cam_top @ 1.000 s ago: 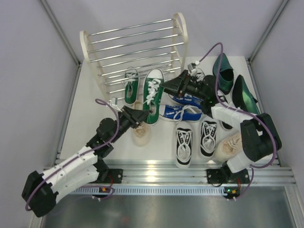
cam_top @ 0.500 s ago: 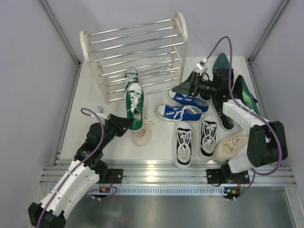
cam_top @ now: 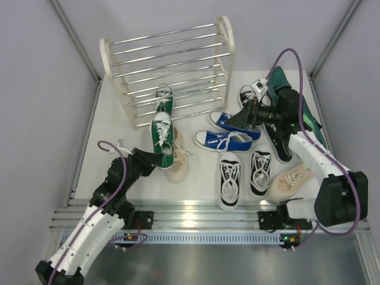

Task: Place and organize the shoes onto the shoe shelf
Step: Place the shoe at the shoe shelf.

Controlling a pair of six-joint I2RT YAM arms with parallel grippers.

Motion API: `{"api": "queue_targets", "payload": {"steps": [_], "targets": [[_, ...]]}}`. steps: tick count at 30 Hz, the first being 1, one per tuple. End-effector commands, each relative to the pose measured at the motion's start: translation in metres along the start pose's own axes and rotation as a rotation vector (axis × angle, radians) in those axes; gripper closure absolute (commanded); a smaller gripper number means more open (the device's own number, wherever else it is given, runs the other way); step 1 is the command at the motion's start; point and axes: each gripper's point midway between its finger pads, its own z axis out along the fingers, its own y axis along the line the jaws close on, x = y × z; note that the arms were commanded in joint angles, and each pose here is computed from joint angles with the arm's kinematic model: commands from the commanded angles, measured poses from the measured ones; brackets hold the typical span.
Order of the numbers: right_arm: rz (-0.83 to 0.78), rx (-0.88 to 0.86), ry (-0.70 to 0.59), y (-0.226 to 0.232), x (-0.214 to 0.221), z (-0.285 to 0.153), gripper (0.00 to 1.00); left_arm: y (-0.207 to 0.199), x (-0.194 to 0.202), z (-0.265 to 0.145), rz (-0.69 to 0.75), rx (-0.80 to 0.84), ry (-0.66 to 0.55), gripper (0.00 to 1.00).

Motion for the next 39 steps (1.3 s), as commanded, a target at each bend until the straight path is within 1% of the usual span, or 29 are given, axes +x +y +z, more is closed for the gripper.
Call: {"api": "queue_targets", "payload": {"steps": [1,6,7,9,10,12,13,14,15,16,21,26,27,30,31,36,38,39], "targets": [[-0.057,-0.001,-0.012,-0.004,-0.002,-0.009,0.08,-0.045,-0.035,-0.003,-0.022,0.147,-0.148,1.0],[-0.066,0.003,-0.024,-0.004,-0.006,-0.015,0.08,-0.04,-0.046,0.005,-0.046,0.125,-0.177,1.0],[-0.069,0.005,-0.027,-0.006,-0.007,-0.016,0.08,-0.041,-0.053,0.008,-0.041,0.123,-0.192,1.0],[-0.069,0.01,-0.032,-0.007,-0.008,-0.019,0.08,-0.046,-0.054,0.01,-0.037,0.143,-0.167,1.0],[-0.068,0.011,-0.033,-0.008,-0.008,-0.019,0.08,-0.049,-0.064,0.013,-0.035,0.143,-0.19,1.0],[-0.069,0.014,-0.037,-0.008,-0.008,-0.022,0.08,-0.054,-0.068,0.016,-0.024,0.159,-0.176,1.0],[-0.065,0.021,-0.04,-0.01,-0.009,-0.023,0.08,-0.053,-0.069,0.018,-0.023,0.157,-0.169,1.0],[-0.068,0.024,-0.045,-0.011,-0.01,-0.025,0.08,-0.052,-0.079,0.023,-0.027,0.152,-0.186,1.0],[-0.066,0.027,-0.047,-0.012,-0.01,-0.026,0.08,-0.052,-0.078,0.025,-0.022,0.16,-0.167,1.0],[-0.062,0.031,-0.05,-0.013,-0.01,-0.028,0.08,-0.044,-0.083,0.032,-0.028,0.133,-0.172,1.0],[-0.065,0.036,-0.059,-0.015,-0.011,-0.033,0.08,-0.06,-0.105,0.035,-0.002,0.203,-0.202,1.0],[-0.056,0.055,-0.068,-0.022,-0.012,-0.038,0.08,-0.069,-0.114,0.031,0.022,0.246,-0.199,1.0],[-0.051,0.056,-0.068,-0.023,-0.011,-0.038,0.08,-0.065,-0.122,0.03,0.031,0.226,-0.219,1.0],[-0.049,0.059,-0.071,-0.025,-0.013,-0.039,0.08,-0.057,-0.124,0.031,0.06,0.203,-0.215,1.0],[-0.049,0.06,-0.07,-0.025,-0.012,-0.039,0.08,-0.048,-0.127,0.032,0.059,0.18,-0.221,1.0],[-0.051,0.059,-0.072,-0.026,-0.015,-0.039,0.08,-0.026,-0.134,0.043,0.098,0.146,-0.18,1.0],[-0.049,0.06,-0.072,-0.027,-0.015,-0.039,0.07,-0.025,-0.143,0.047,0.129,0.145,-0.192,1.0],[-0.05,0.062,-0.076,-0.027,-0.016,-0.04,0.08,-0.02,-0.143,0.053,0.125,0.133,-0.174,1.0]]}}
